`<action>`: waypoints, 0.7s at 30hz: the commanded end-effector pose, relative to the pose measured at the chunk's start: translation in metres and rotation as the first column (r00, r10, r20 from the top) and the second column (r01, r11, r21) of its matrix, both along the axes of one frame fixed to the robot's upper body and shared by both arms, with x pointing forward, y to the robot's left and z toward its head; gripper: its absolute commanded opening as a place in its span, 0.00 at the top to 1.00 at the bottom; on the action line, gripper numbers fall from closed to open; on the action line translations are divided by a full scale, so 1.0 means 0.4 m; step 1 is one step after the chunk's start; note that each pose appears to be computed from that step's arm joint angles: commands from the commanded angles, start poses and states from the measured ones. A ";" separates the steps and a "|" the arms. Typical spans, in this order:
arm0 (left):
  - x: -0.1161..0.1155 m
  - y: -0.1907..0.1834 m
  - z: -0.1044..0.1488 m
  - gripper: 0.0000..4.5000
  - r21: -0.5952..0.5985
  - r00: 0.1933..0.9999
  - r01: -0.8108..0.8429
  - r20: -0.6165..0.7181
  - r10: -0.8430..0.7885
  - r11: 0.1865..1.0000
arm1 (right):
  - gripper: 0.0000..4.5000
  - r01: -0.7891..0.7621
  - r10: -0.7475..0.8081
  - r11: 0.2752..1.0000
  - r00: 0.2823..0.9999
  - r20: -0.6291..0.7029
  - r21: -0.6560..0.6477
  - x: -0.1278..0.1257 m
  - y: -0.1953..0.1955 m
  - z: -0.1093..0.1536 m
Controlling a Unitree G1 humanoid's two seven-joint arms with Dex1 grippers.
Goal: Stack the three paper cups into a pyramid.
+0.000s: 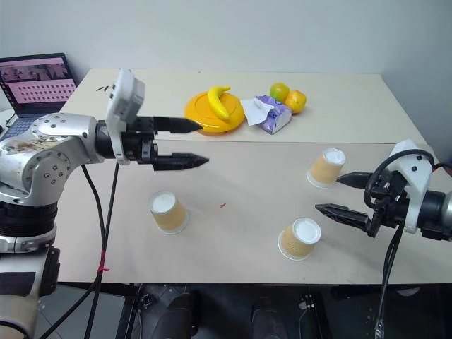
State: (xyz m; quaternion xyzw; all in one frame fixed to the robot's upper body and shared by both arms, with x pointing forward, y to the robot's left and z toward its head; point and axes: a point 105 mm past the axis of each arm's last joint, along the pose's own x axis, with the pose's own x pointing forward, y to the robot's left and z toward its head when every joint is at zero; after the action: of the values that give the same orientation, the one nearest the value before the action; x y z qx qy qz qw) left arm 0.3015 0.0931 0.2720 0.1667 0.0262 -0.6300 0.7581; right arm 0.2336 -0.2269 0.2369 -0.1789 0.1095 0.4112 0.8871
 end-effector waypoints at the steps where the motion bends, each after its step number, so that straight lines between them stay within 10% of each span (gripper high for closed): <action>1: -0.008 0.008 0.026 0.01 0.081 0.994 0.038 0.097 -0.046 0.996 | 0.00 -0.028 0.028 1.000 0.998 0.052 0.008 -0.028 0.004 0.031; 21: -0.020 -0.012 0.014 0.01 0.209 0.978 0.182 0.061 -0.198 0.961 | 0.00 -0.053 0.054 0.987 0.999 -0.004 0.149 -0.055 0.094 -0.128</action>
State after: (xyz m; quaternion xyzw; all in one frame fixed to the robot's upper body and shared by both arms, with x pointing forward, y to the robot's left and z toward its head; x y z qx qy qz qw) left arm 0.2980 0.0890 0.2642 0.2512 0.0607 -0.6823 0.6839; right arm 0.2118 -0.1920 0.1820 -0.0990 0.0979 0.4410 0.8867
